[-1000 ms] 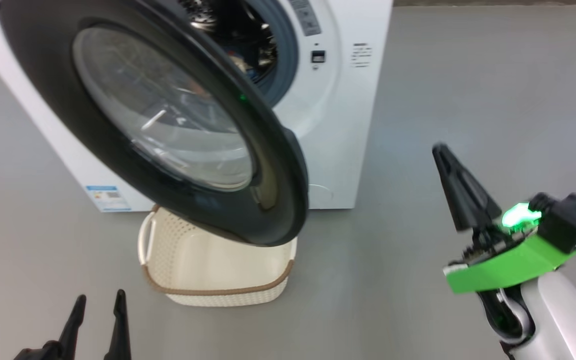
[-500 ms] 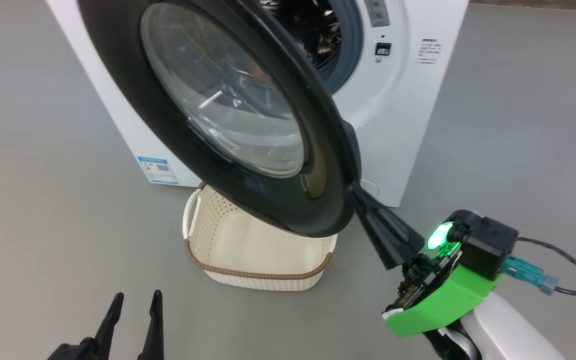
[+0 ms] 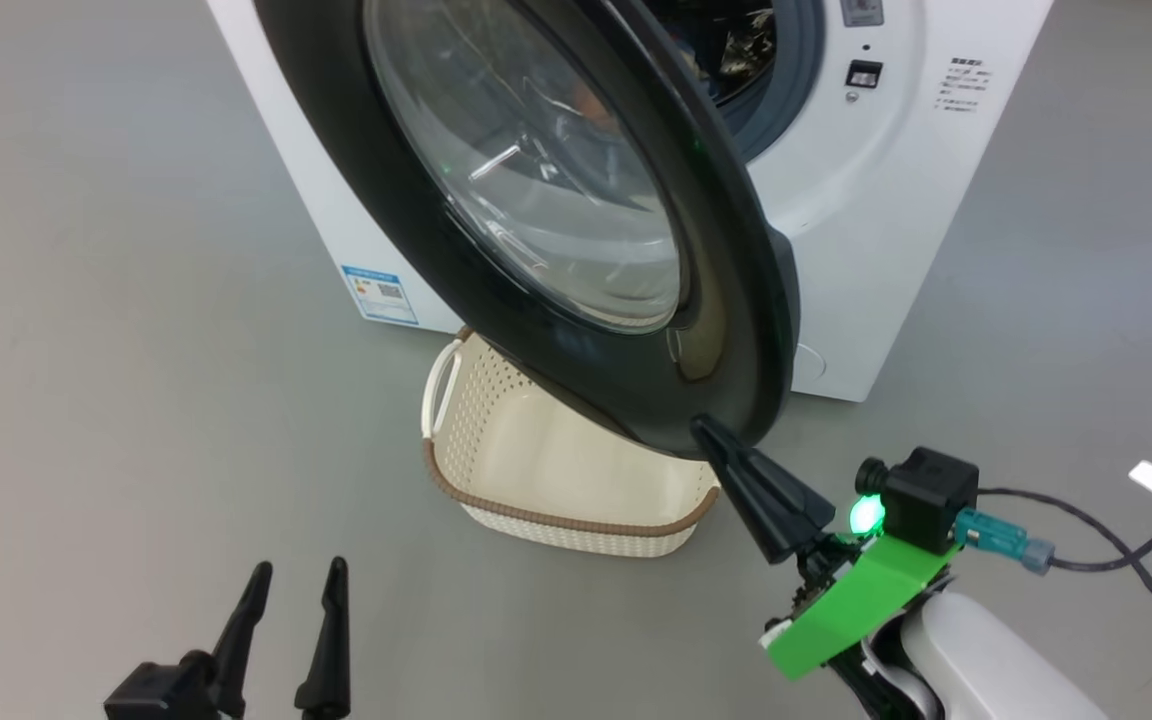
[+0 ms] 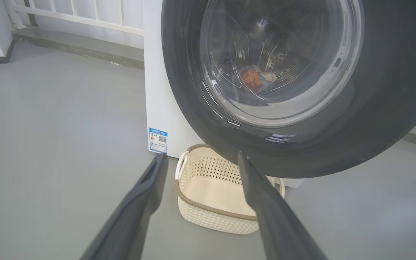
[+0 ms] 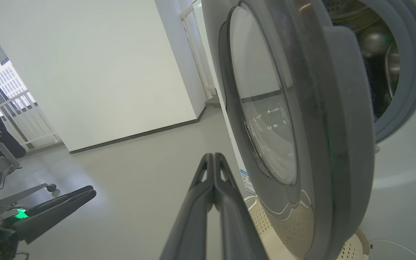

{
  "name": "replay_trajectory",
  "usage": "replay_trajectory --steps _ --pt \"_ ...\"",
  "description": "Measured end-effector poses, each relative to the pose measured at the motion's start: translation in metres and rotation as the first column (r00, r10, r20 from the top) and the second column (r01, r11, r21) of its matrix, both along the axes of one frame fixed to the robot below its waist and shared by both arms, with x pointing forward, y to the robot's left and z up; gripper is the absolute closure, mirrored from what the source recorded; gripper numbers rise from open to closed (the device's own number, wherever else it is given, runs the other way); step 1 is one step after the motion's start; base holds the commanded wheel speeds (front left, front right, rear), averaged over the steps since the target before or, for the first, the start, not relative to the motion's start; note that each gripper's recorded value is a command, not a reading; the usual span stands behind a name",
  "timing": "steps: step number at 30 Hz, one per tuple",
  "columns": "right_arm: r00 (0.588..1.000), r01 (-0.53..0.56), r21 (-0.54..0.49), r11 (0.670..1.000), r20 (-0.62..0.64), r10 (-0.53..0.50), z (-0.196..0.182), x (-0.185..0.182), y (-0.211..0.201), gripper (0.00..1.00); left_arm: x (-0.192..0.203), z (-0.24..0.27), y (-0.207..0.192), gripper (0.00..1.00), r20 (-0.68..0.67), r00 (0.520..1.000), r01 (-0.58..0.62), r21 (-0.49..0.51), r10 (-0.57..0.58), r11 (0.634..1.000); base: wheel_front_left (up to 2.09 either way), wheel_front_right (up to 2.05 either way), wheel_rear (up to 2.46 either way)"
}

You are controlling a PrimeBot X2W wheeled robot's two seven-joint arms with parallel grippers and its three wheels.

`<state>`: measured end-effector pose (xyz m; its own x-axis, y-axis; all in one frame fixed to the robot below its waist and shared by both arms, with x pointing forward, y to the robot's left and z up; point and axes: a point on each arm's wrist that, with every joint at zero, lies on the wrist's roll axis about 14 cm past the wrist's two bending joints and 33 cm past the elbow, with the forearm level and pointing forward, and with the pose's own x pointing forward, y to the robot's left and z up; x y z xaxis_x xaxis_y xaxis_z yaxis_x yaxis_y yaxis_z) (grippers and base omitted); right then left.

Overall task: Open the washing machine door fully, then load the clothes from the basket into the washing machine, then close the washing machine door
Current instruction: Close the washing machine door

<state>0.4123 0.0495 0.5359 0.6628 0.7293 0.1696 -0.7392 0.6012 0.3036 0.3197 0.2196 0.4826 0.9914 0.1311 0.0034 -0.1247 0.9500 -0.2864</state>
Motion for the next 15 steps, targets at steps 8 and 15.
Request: replay_trajectory --steps 8,15 --pt "0.999 0.038 -0.010 0.999 -0.006 -0.038 -0.007 0.036 0.000 1.00 0.010 -0.002 0.003 0.00 -0.008 1.000 -0.008 -0.006 0.008 1.000 0.00 0.00 0.00" --pt "0.997 0.074 0.006 0.997 0.013 -0.074 -0.003 0.063 -0.003 1.00 0.010 -0.010 0.003 0.00 -0.039 0.999 -0.013 -0.007 0.013 1.000 0.00 0.00 0.00"
